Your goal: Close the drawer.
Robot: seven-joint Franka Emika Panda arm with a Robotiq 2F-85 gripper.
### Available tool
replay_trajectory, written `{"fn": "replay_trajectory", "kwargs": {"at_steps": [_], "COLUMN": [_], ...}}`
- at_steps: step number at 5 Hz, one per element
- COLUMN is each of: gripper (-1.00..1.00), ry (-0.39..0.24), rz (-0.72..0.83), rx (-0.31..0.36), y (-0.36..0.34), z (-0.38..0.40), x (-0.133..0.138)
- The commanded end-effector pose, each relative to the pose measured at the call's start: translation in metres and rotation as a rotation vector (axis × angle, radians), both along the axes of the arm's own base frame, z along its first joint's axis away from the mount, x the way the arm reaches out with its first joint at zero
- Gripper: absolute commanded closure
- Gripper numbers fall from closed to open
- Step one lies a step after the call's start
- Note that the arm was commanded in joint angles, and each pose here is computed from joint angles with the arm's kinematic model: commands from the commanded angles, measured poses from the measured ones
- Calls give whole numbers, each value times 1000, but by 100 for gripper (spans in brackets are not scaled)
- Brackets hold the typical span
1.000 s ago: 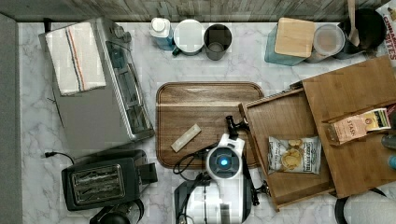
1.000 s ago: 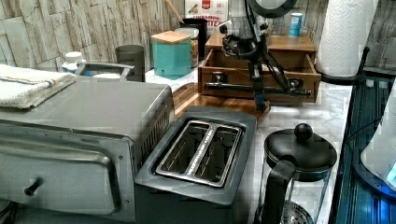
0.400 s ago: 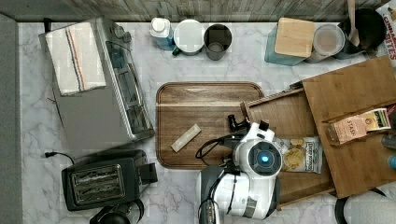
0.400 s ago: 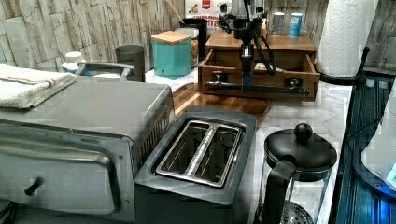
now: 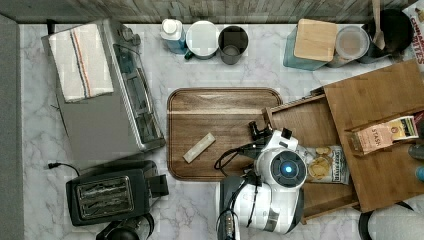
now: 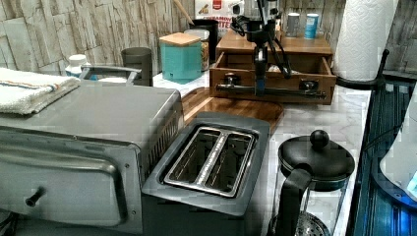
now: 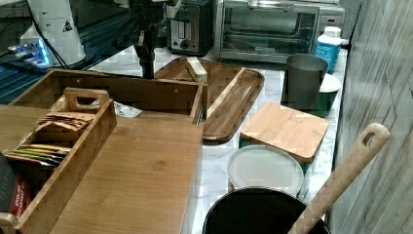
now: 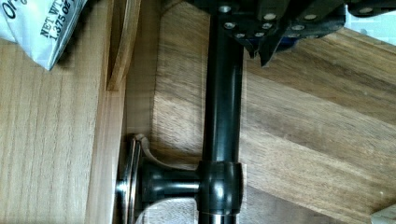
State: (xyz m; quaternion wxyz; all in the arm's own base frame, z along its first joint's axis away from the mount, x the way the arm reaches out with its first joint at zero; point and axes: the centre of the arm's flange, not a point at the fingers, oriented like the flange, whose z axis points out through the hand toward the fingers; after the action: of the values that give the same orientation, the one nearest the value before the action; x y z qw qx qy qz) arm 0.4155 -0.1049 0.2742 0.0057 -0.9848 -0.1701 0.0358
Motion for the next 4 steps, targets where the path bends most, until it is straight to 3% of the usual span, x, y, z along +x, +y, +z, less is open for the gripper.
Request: {"fn": "replay_trajectory", "kwargs": {"at_steps": [1, 2, 4], "gripper": [100, 100, 100], "ry": [-88, -98, -96], "rz": [-29, 9, 50], "rx": [-174, -223, -226], "y": [-24, -60, -153], "z": [6, 6, 31], "x": [15, 21, 33]}}
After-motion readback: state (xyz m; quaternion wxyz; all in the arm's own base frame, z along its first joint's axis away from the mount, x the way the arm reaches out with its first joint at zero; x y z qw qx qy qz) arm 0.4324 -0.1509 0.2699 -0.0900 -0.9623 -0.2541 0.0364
